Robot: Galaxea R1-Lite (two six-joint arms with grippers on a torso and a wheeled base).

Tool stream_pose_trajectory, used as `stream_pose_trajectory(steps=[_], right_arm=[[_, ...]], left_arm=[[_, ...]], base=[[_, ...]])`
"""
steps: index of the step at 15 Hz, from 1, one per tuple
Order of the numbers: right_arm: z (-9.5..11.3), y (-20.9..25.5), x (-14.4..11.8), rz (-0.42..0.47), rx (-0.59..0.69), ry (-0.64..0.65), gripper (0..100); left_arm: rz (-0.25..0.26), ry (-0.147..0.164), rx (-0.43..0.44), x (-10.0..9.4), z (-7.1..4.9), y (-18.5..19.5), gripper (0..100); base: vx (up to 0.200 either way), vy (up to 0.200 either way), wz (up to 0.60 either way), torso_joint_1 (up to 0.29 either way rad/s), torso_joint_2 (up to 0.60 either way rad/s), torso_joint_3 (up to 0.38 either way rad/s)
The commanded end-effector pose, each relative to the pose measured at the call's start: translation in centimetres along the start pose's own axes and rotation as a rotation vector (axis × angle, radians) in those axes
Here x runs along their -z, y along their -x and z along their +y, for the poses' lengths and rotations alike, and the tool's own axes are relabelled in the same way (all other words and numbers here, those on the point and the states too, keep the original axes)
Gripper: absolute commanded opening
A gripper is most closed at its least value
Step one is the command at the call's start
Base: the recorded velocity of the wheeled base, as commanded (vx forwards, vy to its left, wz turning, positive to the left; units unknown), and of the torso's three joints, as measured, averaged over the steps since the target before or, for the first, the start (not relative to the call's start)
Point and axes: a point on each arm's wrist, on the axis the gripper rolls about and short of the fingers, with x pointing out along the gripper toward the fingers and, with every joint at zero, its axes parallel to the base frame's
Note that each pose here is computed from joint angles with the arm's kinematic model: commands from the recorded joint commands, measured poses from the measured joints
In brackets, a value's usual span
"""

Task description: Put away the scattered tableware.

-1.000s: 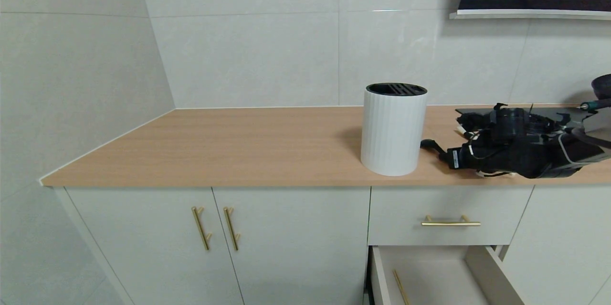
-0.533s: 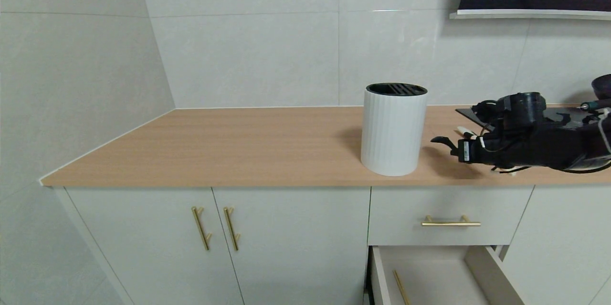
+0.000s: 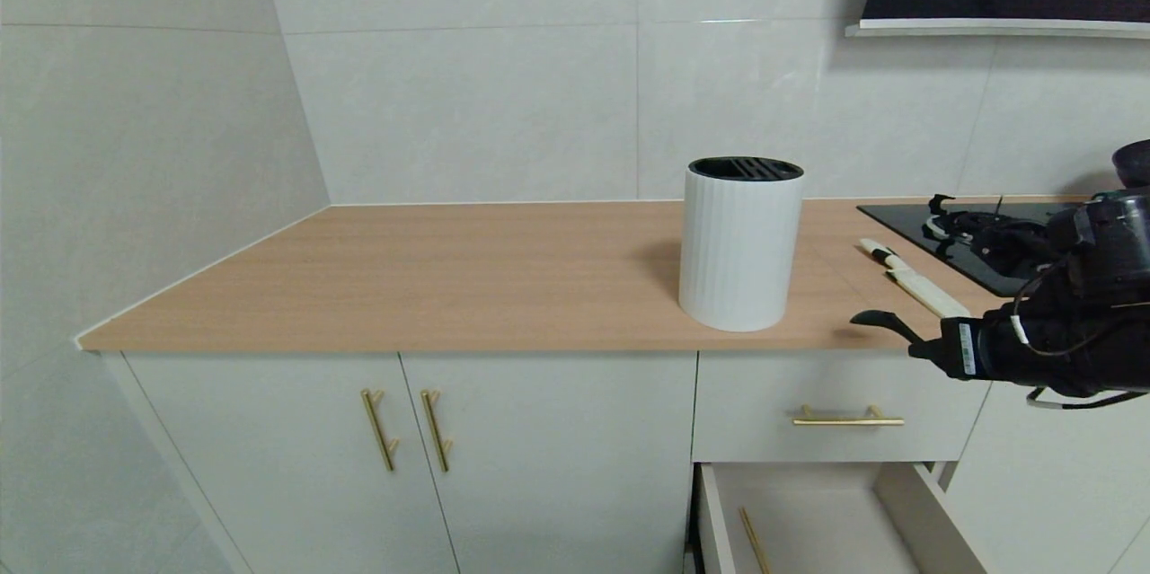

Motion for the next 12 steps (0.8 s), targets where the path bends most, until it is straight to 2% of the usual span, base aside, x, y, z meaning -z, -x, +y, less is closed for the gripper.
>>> stream_pose_trajectory(steps=[1,7,10,12], right_arm=[[0.9,1.5,1.5,0.004,-0.026,0.023,0],[1.0,-0.1,3.4,0.104,-0.028,0.027,0],[0.9,-0.3,3.6,0.116,-0.025,0.028,0],[0.9,-0.6,3.7,0.127,-0.024,0.030,0]], left_arm=[[0.000,0.000,0.000,0.0,0.0,0.0,100],[0.000,0.000,0.000,0.0,0.0,0.0,100],[0.000,0.000,0.000,0.0,0.0,0.0,100],[0.000,0.000,0.000,0.0,0.0,0.0,100]], base=[[0.000,0.000,0.00,0.000,0.00,0.000],[0.000,0.000,0.00,0.000,0.00,0.000],[0.000,0.000,0.00,0.000,0.00,0.000],[0.000,0.000,0.00,-0.112,0.27,0.159]])
